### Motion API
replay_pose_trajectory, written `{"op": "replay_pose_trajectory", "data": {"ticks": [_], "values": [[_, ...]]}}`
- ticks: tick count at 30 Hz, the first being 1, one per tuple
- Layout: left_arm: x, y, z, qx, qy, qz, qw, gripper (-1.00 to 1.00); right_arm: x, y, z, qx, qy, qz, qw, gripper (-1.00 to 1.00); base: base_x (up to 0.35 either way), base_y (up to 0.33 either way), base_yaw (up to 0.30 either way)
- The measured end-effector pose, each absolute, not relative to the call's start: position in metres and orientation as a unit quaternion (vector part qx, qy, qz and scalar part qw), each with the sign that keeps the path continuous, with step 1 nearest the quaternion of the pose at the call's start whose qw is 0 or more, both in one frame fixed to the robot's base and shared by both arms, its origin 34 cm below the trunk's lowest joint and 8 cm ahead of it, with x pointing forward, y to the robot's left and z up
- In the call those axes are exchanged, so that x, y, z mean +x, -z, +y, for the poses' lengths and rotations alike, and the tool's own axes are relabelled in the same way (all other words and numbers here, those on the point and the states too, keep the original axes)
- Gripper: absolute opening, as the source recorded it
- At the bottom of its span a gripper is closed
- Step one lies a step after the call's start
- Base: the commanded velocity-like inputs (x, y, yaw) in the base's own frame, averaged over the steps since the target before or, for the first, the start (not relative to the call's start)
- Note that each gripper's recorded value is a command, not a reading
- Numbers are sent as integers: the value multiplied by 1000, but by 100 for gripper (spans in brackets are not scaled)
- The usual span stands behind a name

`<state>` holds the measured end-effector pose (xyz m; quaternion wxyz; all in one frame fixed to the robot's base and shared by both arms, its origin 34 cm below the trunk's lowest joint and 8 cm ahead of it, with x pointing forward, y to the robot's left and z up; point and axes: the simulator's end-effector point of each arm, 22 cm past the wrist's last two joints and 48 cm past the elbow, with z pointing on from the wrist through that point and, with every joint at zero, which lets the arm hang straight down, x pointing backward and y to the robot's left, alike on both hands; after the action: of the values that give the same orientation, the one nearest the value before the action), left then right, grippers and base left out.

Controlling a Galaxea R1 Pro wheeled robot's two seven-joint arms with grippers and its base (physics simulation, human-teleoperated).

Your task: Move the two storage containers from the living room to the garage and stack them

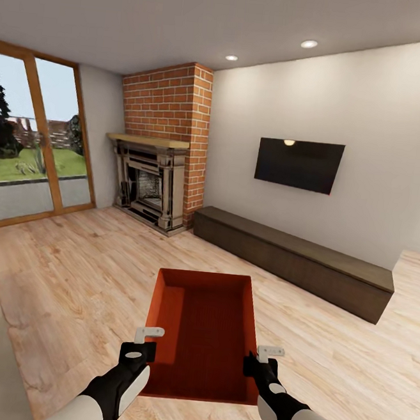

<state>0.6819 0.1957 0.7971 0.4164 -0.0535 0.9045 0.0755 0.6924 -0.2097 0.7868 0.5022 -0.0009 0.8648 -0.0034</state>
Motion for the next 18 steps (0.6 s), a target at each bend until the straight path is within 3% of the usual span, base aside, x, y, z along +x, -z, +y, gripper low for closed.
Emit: {"op": "replay_pose_trajectory", "data": {"ticks": [18], "values": [[678,-818,196,-54,-75,904,417,-100,689,-808,-210,-1,3,865,502,-100,0,0,0]]}}
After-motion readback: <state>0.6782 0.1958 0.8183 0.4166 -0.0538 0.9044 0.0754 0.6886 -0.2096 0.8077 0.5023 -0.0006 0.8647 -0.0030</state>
